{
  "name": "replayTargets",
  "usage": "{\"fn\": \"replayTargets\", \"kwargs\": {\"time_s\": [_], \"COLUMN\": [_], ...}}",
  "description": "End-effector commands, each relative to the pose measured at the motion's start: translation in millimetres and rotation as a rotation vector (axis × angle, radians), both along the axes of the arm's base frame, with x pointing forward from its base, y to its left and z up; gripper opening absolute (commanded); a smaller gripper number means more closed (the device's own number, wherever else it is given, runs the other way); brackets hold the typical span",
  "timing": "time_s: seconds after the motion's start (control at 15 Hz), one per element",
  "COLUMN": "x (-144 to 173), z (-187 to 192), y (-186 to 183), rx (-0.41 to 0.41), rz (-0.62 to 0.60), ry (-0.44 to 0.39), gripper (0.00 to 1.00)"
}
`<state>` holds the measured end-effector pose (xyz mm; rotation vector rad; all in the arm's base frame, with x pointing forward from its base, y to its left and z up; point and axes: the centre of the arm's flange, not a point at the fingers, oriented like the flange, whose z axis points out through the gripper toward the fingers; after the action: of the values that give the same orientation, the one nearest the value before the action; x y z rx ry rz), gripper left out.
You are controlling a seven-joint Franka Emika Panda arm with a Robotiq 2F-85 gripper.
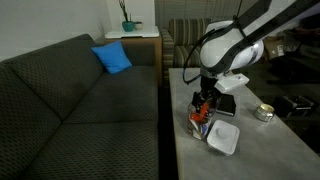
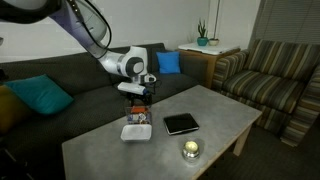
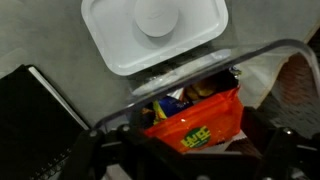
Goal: Remove the orange object from the storage container and put it on the table
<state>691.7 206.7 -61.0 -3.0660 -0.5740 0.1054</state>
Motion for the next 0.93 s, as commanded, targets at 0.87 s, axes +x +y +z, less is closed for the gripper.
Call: {"fn": "replayTargets", "kwargs": {"time_s": [0.87], "x": [13], "z": [-31], "y": [6], "rx": [-0.026], "rz": [0.516], "ry": [-0.023], "gripper": [1.00]}}
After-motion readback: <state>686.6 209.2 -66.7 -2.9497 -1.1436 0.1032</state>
